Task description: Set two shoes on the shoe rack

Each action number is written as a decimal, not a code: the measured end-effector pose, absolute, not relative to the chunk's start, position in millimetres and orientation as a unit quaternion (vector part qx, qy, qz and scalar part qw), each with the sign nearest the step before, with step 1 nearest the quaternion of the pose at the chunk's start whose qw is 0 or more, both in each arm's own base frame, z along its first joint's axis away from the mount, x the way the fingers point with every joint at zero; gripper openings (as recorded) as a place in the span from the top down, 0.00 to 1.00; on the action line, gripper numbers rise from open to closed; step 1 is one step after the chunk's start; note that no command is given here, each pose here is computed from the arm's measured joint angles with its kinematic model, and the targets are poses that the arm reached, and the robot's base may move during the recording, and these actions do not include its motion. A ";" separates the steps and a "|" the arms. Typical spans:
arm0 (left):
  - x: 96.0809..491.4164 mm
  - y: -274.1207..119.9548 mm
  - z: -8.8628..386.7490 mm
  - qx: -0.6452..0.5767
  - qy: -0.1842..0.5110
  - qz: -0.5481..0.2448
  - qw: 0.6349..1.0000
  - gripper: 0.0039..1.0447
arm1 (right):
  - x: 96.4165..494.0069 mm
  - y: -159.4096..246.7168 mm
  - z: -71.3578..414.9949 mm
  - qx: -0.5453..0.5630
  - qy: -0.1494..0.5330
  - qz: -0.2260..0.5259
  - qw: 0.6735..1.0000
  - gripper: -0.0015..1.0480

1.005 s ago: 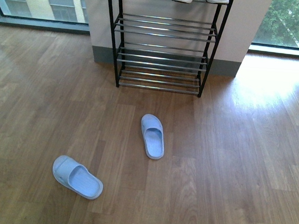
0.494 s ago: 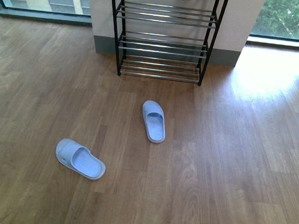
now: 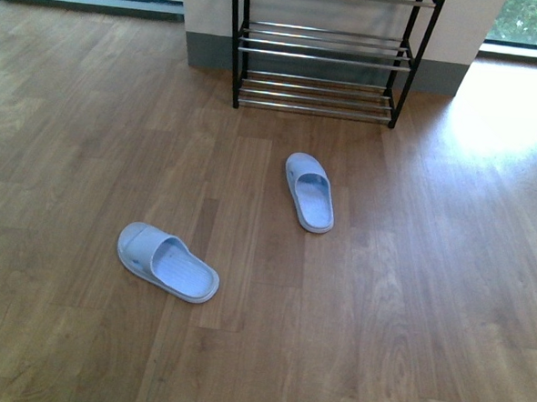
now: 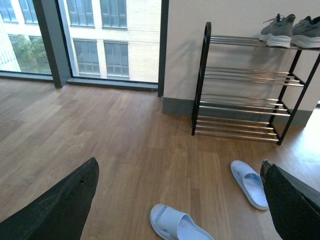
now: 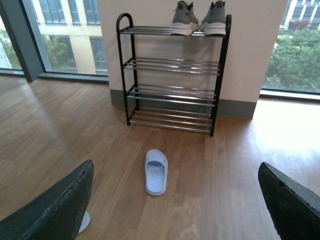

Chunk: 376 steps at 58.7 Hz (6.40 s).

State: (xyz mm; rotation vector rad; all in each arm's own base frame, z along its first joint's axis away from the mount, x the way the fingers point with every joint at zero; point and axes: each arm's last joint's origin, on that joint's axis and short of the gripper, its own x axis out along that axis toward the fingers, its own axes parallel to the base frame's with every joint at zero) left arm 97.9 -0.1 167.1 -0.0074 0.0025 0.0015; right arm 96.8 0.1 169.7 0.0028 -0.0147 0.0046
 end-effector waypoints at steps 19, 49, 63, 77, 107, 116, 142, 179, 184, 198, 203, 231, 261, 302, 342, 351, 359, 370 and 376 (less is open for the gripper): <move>97.9 -0.3 167.0 -0.004 0.001 -0.002 1.000 0.09 | 96.8 -0.2 169.7 0.001 -0.007 -0.002 1.000 0.09; 97.9 -0.2 167.1 -0.004 0.001 -0.001 1.000 0.09 | 96.8 -0.1 169.5 0.001 -0.007 0.000 1.000 0.09; 97.9 -0.2 167.0 -0.003 0.001 -0.001 1.000 0.09 | 96.7 -0.2 169.7 0.001 -0.007 -0.002 1.000 0.09; 97.9 -0.1 167.0 -0.004 0.001 0.000 1.000 0.09 | 96.8 0.0 169.7 0.001 -0.007 0.001 1.000 0.09; 97.9 -0.2 167.0 -0.003 0.001 -0.001 1.000 0.09 | 96.8 -0.1 169.5 0.002 -0.007 -0.001 1.000 0.09; 97.9 -0.2 167.0 -0.004 0.001 -0.001 1.000 0.09 | 96.8 -0.1 169.5 0.001 -0.007 0.000 1.000 0.09; 97.9 -0.2 167.0 -0.004 0.001 -0.001 1.000 0.09 | 96.8 -0.1 169.5 0.001 -0.007 0.000 1.000 0.09; 97.9 -0.2 167.0 -0.004 0.001 -0.001 1.000 0.09 | 111.8 -2.0 169.1 -0.021 0.034 -0.121 0.992 0.09; 97.9 -0.2 167.0 -0.004 0.001 -0.001 1.000 0.09 | 129.6 -6.0 170.0 -0.017 0.056 -0.116 0.992 0.09; 97.9 -0.2 167.0 -0.004 0.001 -0.001 1.000 0.09 | 219.4 -16.6 146.3 -0.015 0.162 -0.082 0.983 0.09; 97.9 -0.2 167.0 -0.004 0.001 -0.001 1.000 0.09 | 253.5 -20.8 123.3 -0.015 0.206 -0.083 0.975 0.09; 97.9 -0.2 167.0 -0.004 0.001 -0.001 1.000 0.09 | 361.2 -62.5 -52.4 -0.035 0.377 -0.108 0.919 0.09; 97.9 -0.2 167.0 -0.004 0.001 -0.001 1.000 0.09 | 364.4 -96.5 -134.9 -0.075 0.426 -0.117 0.894 0.09; 97.9 -0.2 167.0 -0.004 0.001 -0.001 1.000 0.09 | 399.7 -97.9 -162.2 -0.022 0.408 -0.079 0.909 0.58; 97.9 -0.2 167.0 -0.004 0.001 -0.001 1.000 0.09 | 369.2 -84.6 -94.1 0.035 0.340 -0.116 0.932 0.98; 97.9 -0.2 167.1 -0.004 0.001 -0.001 1.000 0.09 | 344.9 -80.3 -39.7 0.044 0.302 -0.128 0.944 0.98; 97.9 -0.2 167.1 -0.004 0.001 -0.001 1.000 0.09 | 303.2 -73.7 10.7 0.060 0.293 -0.129 0.945 0.98; 97.9 -0.2 167.0 -0.004 0.001 -0.001 1.000 0.09 | 247.6 -58.3 75.9 0.075 0.269 -0.120 0.953 0.98; 97.9 -0.2 167.0 -0.004 0.001 -0.001 1.000 0.09 | 214.1 -46.3 106.7 0.082 0.248 -0.134 0.956 0.98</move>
